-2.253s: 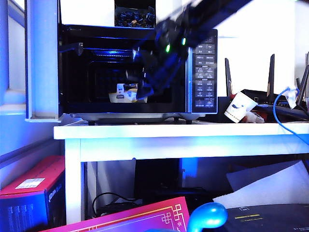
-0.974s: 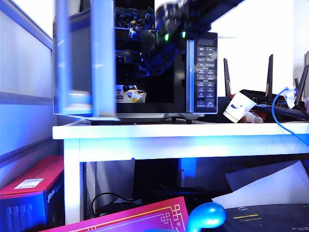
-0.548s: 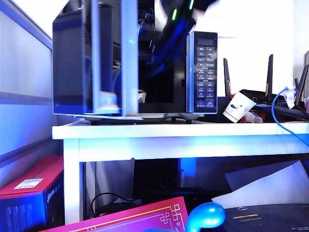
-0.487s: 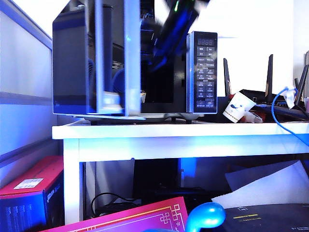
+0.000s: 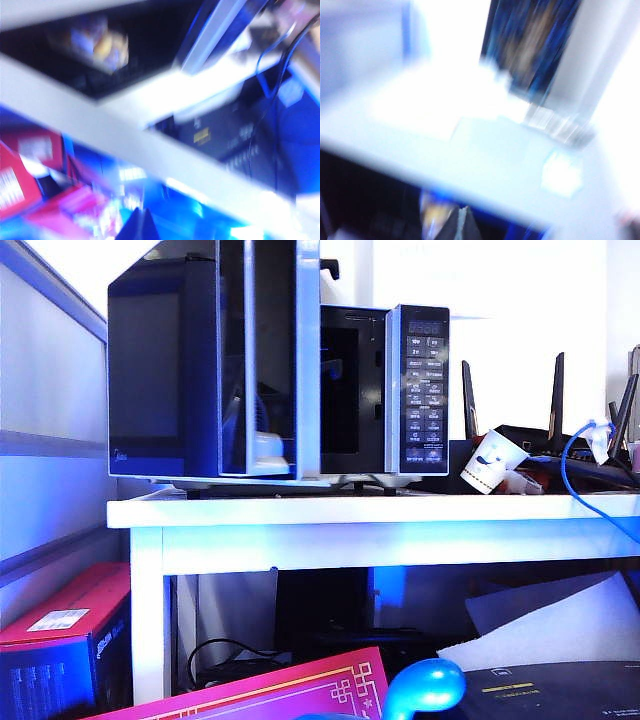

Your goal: Open the microwave door, place the box of snacks from the top of the microwave inside, then close the microwave door.

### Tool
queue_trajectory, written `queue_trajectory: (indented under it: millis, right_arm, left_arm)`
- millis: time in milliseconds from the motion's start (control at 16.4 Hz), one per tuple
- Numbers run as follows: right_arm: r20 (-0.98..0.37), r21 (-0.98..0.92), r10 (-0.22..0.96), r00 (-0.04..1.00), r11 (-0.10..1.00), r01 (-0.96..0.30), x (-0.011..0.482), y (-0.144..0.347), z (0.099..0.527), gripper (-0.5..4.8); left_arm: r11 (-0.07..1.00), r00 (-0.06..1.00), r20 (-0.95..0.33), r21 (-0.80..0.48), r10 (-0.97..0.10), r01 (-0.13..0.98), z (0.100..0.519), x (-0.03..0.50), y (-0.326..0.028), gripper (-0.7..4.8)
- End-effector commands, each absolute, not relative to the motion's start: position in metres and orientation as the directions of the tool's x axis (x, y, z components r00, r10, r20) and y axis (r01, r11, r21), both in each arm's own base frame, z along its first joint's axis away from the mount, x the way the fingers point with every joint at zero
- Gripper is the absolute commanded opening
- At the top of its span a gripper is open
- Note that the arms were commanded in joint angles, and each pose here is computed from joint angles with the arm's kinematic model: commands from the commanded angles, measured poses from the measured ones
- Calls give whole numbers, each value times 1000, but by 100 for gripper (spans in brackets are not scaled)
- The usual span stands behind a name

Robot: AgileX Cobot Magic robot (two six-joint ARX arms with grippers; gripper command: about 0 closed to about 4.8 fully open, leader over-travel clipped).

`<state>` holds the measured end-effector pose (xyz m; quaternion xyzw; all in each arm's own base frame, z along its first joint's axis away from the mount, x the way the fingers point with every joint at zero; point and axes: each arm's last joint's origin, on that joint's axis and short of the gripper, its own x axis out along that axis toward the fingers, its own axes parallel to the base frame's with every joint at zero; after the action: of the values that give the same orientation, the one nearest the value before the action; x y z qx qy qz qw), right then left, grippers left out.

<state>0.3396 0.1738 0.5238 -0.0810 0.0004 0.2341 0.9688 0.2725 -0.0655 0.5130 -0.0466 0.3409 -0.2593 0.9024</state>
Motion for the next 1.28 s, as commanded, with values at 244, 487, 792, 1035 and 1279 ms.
queue_trajectory:
  millis: [244, 487, 792, 1035, 1279]
  right_arm:
    - [167, -150, 445, 880, 894, -423, 301, 154, 567, -5]
    - [190, -149, 444, 876, 895, -421, 298, 153, 571, -6]
    - [232, -146, 439, 868, 898, -415, 295, 151, 576, -6]
    - [270, -115, 434, 860, 901, -418, 289, 148, 583, -5]
    - [333, -75, 385, 860, 921, -383, 275, 140, 600, -6]
  left_arm:
    - [837, 481, -718, -268, -504, 477, 469, 297, -90, -4]
    - [800, 402, -745, -286, -532, 527, 442, 320, -110, -5]
    - [688, 442, -591, -288, -675, 666, 445, 341, -138, -5]
    - [593, 448, -471, -220, -760, 775, 451, 344, -174, -5]
    - [637, 555, -404, -97, -727, 765, 444, 361, -201, -5]
